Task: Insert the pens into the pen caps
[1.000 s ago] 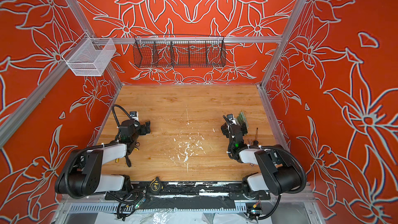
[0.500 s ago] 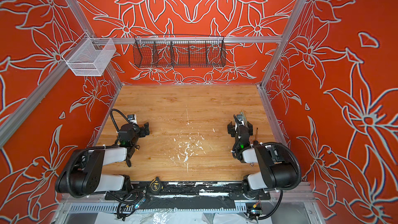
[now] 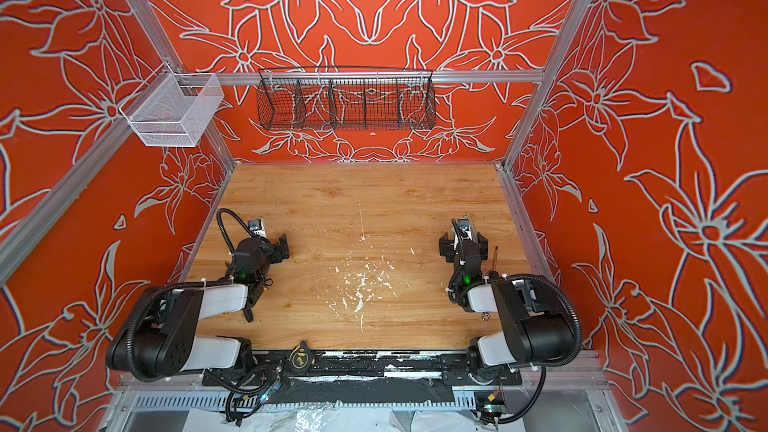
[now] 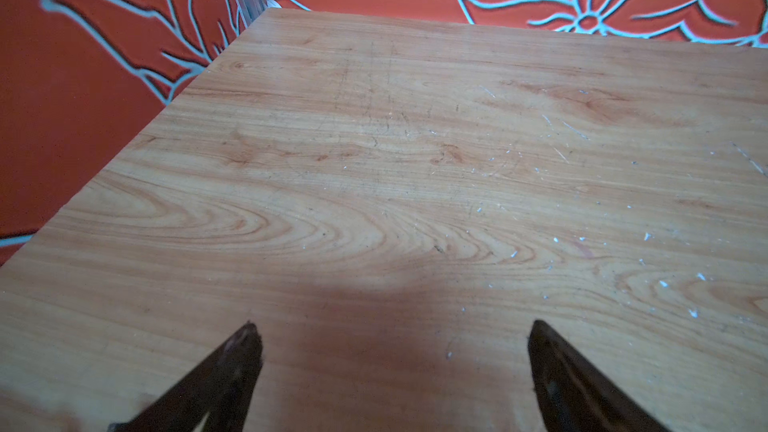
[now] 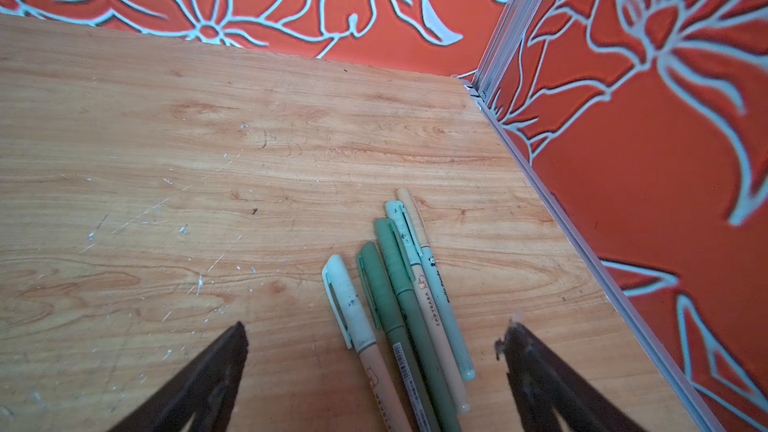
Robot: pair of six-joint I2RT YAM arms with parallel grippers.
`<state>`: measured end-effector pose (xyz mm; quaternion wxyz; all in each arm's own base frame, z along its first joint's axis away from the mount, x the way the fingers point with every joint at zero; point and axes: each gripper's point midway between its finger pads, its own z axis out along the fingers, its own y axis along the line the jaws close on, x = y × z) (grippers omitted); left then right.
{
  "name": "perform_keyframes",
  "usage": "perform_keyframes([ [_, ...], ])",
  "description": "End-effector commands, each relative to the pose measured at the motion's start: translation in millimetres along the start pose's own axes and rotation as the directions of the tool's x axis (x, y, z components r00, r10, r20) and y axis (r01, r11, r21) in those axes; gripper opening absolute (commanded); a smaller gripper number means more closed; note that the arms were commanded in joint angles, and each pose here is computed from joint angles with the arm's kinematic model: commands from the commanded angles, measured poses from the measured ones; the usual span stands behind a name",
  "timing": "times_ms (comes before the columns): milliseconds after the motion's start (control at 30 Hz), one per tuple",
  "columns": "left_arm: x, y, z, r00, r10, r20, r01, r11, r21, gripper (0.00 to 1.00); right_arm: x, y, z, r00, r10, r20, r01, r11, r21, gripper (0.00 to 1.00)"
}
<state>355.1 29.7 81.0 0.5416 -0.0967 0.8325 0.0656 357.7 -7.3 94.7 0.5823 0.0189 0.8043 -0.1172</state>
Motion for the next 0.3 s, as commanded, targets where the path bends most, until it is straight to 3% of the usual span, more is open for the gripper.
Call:
perform_keyframes([
  [0,-10.3,-0.4,1.8,0.999,0.007,0.034,-0.007,1.0,-0.011,0.97,-8.0,2.0,2.0,1.0,0.023,0.022,-0.023,1.0,-0.016,0.97],
  [267,-10.0,-1.0,2.1,0.999,0.009,0.032,-0.009,1.0,-0.006,0.97,-8.0,1.8,2.0,0.999,0.023,0.022,-0.023,1.0,-0.016,0.97],
])
